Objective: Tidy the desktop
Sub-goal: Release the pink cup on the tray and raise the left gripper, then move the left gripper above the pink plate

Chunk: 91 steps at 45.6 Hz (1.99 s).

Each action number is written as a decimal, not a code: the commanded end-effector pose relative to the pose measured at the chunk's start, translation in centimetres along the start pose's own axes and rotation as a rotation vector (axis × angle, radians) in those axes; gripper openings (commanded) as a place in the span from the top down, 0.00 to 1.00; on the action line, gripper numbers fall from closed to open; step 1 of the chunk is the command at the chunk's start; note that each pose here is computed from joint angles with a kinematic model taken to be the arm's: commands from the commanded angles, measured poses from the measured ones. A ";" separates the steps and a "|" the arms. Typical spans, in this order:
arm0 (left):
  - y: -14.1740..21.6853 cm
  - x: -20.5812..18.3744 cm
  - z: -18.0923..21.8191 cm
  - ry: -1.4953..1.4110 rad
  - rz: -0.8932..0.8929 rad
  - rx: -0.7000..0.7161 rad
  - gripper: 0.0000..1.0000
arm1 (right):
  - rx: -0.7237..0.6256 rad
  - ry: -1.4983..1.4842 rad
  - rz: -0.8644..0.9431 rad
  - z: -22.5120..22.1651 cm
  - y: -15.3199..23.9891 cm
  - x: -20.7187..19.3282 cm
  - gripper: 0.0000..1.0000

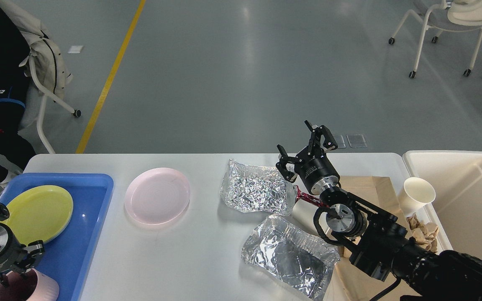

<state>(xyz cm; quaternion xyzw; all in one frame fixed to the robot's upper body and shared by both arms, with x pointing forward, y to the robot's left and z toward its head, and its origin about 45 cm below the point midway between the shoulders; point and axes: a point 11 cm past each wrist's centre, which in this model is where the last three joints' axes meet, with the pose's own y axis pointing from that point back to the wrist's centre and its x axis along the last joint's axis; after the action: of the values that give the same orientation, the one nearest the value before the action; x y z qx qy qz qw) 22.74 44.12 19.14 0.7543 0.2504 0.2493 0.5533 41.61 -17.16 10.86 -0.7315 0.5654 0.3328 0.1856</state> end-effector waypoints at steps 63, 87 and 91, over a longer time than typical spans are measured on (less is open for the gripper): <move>18.2 14.8 15.7 0.336 0.130 -1.041 0.03 | -0.001 -0.001 0.001 0.1 0.0 0.0 0.00; 16.1 12.0 21.5 0.081 0.262 -0.780 0.03 | -0.001 -0.001 0.001 0.1 0.0 0.0 0.00; 16.2 11.9 21.5 0.009 0.322 -0.686 0.03 | -0.001 -0.001 0.001 0.1 0.0 0.0 0.00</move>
<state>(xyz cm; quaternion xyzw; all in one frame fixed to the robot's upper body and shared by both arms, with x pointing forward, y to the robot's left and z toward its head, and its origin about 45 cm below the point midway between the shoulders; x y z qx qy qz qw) 47.30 32.66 29.80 0.4849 0.0740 0.4298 0.7581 41.57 -17.17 10.81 -0.7314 0.5655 0.3331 0.1852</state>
